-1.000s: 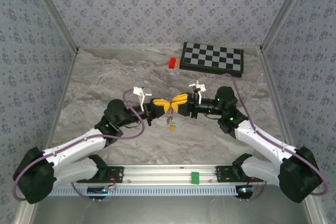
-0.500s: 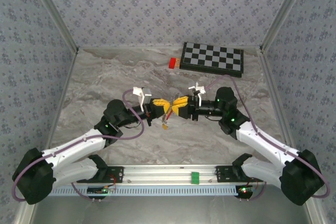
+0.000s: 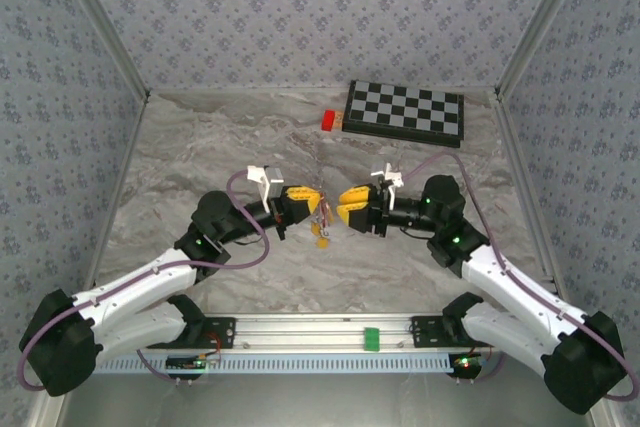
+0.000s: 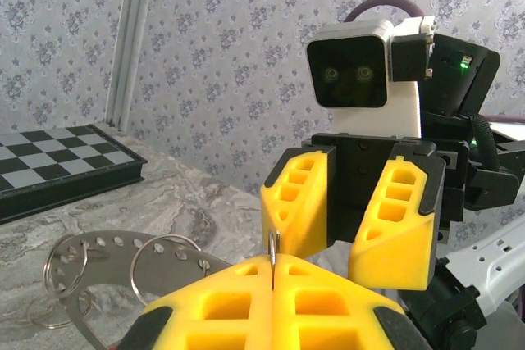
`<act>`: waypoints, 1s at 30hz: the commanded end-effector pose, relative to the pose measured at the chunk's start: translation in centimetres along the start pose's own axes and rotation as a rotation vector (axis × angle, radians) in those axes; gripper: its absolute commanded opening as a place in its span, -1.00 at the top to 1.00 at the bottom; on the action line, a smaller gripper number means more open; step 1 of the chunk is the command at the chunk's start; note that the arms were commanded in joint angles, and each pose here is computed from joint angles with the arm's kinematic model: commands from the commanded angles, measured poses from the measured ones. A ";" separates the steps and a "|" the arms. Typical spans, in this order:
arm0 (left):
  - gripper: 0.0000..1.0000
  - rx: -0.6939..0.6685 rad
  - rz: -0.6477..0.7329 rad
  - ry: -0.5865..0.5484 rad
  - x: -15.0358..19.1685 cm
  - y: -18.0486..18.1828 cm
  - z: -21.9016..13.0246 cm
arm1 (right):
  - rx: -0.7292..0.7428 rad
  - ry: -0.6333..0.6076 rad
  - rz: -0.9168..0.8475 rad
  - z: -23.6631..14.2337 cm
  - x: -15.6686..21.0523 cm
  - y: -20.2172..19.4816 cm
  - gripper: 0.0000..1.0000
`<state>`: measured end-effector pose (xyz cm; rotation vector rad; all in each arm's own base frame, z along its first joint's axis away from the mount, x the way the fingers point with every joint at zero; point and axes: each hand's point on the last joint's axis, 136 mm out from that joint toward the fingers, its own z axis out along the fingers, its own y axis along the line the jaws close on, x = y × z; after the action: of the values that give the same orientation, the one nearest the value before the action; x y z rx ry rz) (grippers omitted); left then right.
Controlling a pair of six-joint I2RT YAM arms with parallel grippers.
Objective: Put the keys on the keyring
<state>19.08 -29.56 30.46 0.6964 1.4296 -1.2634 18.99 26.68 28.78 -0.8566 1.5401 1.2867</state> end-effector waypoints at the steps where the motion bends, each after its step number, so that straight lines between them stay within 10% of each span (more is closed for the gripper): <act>1: 1.00 0.022 0.026 -0.040 -1.1 -0.6 -0.1 | 0.009 -0.048 -0.037 0.3 -1.9 -0.2 0.30; 30: 1.00 0.029 0.029 -0.044 -1.1 -0.9 -0.2 | -0.127 -0.034 -0.013 3.3 -2.6 0.8 0.57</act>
<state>19.06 -29.55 30.12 0.6974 1.4374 -1.2630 20.36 29.62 29.46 -0.8883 1.5073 1.3725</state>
